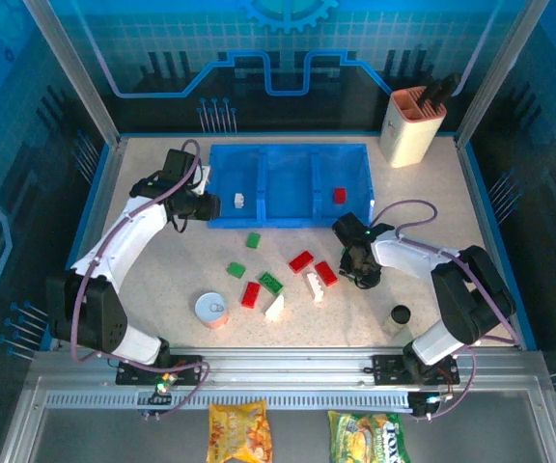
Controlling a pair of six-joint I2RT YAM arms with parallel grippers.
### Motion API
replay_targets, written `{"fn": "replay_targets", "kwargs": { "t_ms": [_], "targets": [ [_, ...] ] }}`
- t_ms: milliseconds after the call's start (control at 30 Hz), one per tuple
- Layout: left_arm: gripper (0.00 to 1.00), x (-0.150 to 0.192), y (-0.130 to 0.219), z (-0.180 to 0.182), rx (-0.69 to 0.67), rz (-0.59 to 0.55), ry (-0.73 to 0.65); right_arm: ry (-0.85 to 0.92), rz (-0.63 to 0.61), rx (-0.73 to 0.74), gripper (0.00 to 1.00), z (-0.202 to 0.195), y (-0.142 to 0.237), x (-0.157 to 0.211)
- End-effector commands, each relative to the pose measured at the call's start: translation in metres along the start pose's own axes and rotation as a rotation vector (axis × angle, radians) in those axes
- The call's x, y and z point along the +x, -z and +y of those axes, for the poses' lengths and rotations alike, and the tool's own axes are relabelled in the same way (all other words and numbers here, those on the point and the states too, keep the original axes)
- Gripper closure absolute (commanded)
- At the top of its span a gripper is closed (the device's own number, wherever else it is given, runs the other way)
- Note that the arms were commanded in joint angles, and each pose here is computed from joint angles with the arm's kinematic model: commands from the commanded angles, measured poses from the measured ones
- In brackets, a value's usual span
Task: Sort the legos into containers by color
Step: Pick up the lego from the center of the table, then place the lego in the container.
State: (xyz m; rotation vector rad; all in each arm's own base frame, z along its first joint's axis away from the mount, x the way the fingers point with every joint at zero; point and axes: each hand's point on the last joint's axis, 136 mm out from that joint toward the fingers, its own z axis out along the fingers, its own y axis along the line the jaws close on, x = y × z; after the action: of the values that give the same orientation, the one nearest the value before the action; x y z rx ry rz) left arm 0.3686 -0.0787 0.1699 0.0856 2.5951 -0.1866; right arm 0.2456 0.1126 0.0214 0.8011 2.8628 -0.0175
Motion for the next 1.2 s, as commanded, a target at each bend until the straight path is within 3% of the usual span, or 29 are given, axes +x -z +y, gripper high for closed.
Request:
{"fn": "replay_targets", "kwargs": {
  "t_ms": [0, 400, 767, 1167],
  "targets": [
    [0.55, 0.001, 0.0, 0.0, 0.011, 0.001, -0.003, 0.033, -0.038, 0.039, 0.62, -0.007, 0.012, -0.002],
    [0.56, 0.0, 0.003, 0.003, -0.006, -0.009, -0.001, 0.264, -0.157, 0.015, 0.64, 0.014, 0.065, -0.016],
    [0.56, -0.001, 0.004, 0.003, -0.004, -0.012, 0.005, 0.458, -0.22, -0.107, 0.64, 0.084, 0.109, -0.031],
    [0.57, -0.002, 0.003, 0.003, -0.007, -0.015, 0.019, 0.541, -0.267, -0.176, 0.63, 0.168, 0.116, -0.056]
  ]
}}
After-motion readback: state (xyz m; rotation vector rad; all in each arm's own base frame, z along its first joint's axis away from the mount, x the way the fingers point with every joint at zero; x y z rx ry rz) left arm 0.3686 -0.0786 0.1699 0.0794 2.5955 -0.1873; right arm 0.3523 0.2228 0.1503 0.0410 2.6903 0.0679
